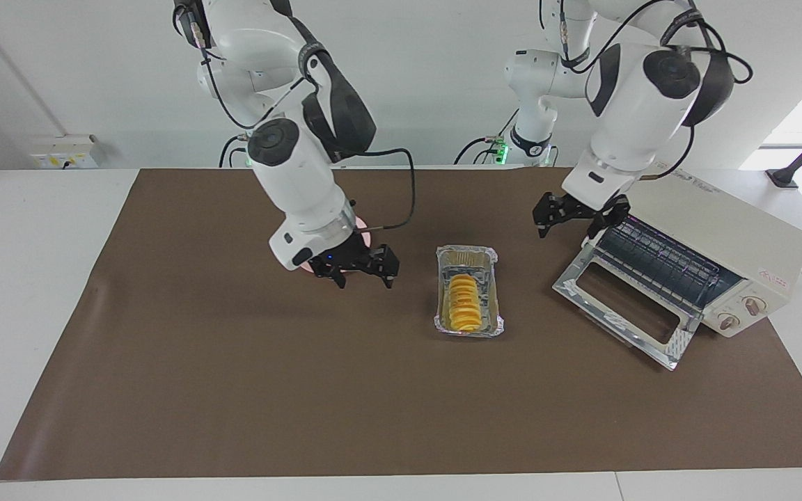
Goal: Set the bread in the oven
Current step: 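Grasp the foil tray with the left gripper while the right gripper withdraws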
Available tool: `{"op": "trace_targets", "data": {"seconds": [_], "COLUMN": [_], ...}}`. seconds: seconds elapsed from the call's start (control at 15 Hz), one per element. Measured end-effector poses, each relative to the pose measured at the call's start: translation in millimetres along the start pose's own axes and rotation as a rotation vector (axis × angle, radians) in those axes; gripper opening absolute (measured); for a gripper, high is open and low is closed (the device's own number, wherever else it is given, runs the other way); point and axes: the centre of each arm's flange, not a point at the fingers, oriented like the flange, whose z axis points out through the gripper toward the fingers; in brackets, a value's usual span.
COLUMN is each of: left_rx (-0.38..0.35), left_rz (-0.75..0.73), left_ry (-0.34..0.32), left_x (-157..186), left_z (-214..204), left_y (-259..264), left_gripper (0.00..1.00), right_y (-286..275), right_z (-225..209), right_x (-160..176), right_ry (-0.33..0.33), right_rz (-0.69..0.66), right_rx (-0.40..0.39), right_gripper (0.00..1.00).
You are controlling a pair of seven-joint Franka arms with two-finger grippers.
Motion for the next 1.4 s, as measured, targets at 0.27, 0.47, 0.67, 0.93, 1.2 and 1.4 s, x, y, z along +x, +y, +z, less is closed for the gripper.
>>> {"op": "trace_targets", "data": {"seconds": [0.27, 0.47, 0.67, 0.93, 1.2, 1.4], "left_rx": [0.006, 0.005, 0.018, 0.039, 0.052, 0.061], "left_rz": [0.012, 0.056, 0.041, 0.026, 0.000, -0.042], "left_ry": [0.002, 0.012, -0.004, -0.032, -0.047, -0.055], "left_x": [1, -7, -20, -30, -33, -34], "left_z": [67, 103, 146, 183, 199, 205], "left_y": [86, 129, 162, 185, 190, 188], "left_gripper": [1.00, 1.00, 1.00, 0.98, 0.67, 0.48], "right_y": [96, 162, 200, 208, 205, 207], "right_z": [-40, -68, -91, -123, -151, -166], "right_x": [12, 15, 9, -12, -47, -80], "right_ry": [-0.048, -0.078, -0.112, -0.147, -0.147, -0.141], "right_rz": [-0.046, -0.134, -0.240, -0.286, -0.286, -0.284], "right_rx": [-0.053, -0.125, -0.196, -0.256, -0.260, -0.261], "right_gripper": [1.00, 1.00, 1.00, 1.00, 1.00, 1.00]}}
